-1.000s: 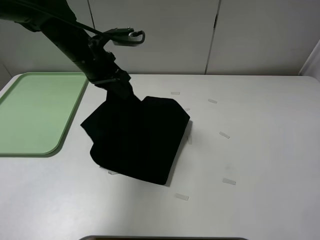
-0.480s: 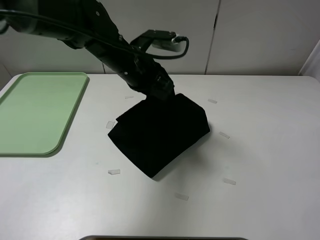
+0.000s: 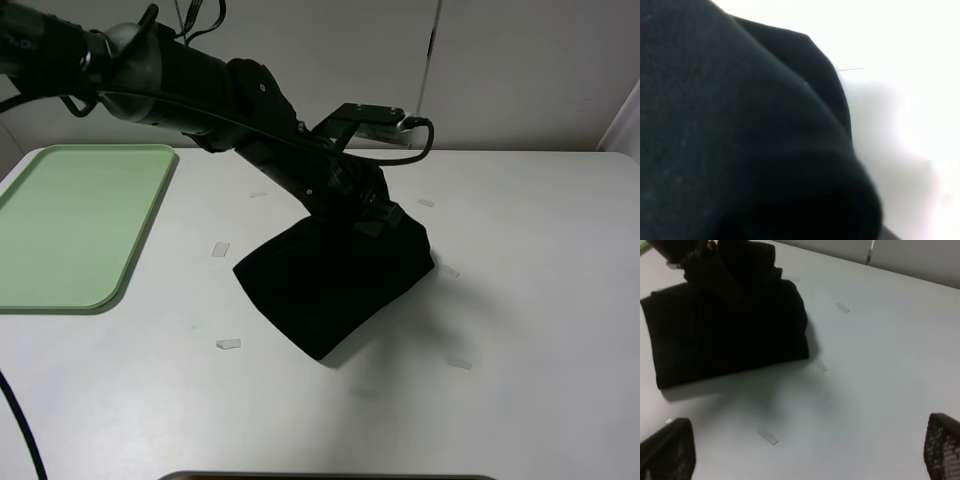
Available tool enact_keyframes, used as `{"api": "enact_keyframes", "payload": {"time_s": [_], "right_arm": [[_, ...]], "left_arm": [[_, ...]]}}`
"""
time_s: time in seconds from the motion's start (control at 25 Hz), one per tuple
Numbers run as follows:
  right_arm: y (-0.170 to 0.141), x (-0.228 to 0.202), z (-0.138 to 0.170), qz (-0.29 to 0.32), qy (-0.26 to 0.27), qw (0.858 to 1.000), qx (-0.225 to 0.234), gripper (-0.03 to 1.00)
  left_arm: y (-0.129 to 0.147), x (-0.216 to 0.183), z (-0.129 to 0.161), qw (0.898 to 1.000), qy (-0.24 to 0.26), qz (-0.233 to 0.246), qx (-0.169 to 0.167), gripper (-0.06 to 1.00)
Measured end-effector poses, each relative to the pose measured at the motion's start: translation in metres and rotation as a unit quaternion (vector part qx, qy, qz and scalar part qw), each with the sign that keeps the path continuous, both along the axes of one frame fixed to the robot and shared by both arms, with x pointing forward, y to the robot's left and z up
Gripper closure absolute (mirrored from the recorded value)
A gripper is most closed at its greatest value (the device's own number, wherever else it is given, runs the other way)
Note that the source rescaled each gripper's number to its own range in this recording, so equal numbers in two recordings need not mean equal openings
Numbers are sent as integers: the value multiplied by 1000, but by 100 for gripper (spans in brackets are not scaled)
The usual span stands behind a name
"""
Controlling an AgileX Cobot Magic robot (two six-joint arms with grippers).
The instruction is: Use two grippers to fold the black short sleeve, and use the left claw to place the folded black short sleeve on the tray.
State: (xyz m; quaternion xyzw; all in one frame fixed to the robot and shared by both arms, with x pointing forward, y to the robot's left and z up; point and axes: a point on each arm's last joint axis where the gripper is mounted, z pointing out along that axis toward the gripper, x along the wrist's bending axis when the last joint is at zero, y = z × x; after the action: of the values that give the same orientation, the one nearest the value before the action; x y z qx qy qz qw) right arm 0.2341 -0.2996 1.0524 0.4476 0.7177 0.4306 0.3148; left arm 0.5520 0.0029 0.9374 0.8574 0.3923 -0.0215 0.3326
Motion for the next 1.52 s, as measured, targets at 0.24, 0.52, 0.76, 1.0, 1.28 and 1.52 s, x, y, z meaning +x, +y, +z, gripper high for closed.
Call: {"api": "enact_keyframes", "payload": {"time_s": [0.24, 0.52, 0.76, 1.0, 1.28, 1.52], "right_arm": [[0, 0, 0, 0, 0, 1000, 0, -3], [0, 0, 0, 0, 0, 1000, 0, -3], [0, 0, 0, 0, 0, 1000, 0, -3], [0, 0, 0, 0, 0, 1000, 0, -3], [0, 0, 0, 0, 0, 1000, 0, -3], [0, 0, 0, 0, 0, 1000, 0, -3]], "left_arm": [[-10, -12, -1, 999, -1, -44, 6, 55], [-17, -22, -2, 994, -22, -105, 17, 26], [-18, -24, -2, 982, -66, -172, 31, 25], [-22, -28, 9, 952, -103, -286, 34, 25], [-26, -40, 17, 868, -171, -466, 4, 25], [-31, -28, 27, 877, -237, -419, -11, 25]]}}
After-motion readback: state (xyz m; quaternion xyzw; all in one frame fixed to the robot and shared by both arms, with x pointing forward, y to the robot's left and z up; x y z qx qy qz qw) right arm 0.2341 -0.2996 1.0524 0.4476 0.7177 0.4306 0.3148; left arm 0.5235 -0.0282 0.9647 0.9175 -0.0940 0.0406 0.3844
